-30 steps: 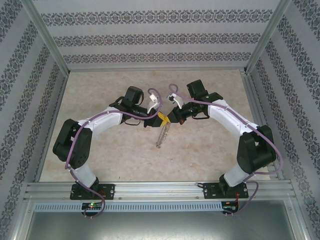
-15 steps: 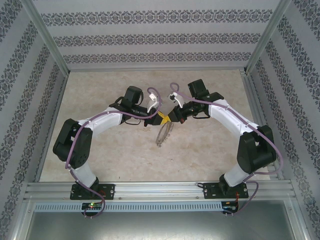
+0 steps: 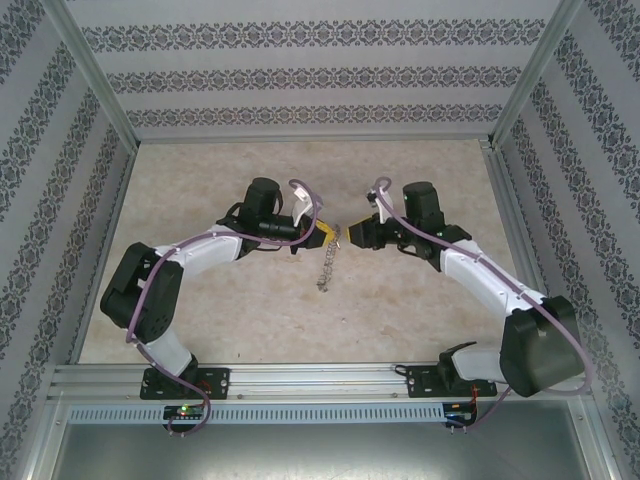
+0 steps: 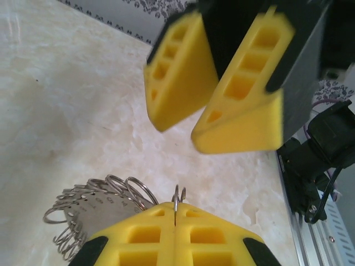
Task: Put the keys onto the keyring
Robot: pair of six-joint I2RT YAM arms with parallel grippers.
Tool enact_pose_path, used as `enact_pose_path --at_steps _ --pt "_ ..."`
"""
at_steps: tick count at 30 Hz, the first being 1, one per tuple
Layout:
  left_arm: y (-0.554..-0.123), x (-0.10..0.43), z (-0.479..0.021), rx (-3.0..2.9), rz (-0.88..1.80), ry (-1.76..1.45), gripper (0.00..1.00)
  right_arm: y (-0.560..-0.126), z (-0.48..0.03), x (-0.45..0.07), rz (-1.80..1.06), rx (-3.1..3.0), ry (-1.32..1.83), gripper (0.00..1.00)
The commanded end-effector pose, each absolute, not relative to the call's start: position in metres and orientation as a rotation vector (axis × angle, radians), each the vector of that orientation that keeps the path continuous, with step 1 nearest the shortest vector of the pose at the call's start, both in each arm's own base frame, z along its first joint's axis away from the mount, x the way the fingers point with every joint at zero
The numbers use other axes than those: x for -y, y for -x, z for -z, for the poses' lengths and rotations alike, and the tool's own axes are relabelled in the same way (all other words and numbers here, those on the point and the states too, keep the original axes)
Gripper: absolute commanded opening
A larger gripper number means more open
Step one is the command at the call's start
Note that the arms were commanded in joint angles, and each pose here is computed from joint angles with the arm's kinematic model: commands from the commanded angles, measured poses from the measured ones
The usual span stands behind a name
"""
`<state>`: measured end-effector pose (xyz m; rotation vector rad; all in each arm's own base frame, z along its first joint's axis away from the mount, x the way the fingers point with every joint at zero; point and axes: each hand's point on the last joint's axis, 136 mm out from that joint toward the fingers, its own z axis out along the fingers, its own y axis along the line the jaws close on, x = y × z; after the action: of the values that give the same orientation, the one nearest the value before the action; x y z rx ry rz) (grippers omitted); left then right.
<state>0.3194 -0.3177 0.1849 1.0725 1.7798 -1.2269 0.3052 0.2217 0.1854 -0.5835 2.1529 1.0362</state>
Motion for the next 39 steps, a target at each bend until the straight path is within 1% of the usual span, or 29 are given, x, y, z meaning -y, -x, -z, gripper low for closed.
enact_pose_path --at_steps 1,6,13,20,26,33,39 --pt "-0.32 0.32 -0.218 -1.648 1.203 -1.061 0.0 -0.314 -0.187 -0.215 -1.051 -2.101 0.417 0.35" --pt "-0.318 0.32 -0.221 -1.64 1.212 -1.062 0.0 -0.318 -0.192 -0.217 -1.132 -1.966 0.336 0.35" --pt "-0.315 0.321 -0.22 -1.64 1.239 -1.071 0.0 -0.314 -0.213 -0.229 -1.196 -1.828 0.44 0.35" --pt "-0.313 0.322 -0.219 -1.637 1.256 -1.075 0.0 -0.312 -0.22 -0.245 -1.273 -1.792 0.545 0.35" --pt "-0.315 0.322 -0.22 -1.64 1.26 -1.071 0.0 -0.307 -0.215 -0.255 -1.307 -1.8 0.581 0.32" --pt "-0.315 0.323 -0.221 -1.632 1.255 -1.071 0.0 -0.298 -0.2 -0.239 -1.301 -1.837 0.549 0.32" --pt "-0.316 0.323 -0.222 -1.634 1.252 -1.075 0.0 -0.287 -0.192 -0.237 -1.328 -1.861 0.558 0.32"
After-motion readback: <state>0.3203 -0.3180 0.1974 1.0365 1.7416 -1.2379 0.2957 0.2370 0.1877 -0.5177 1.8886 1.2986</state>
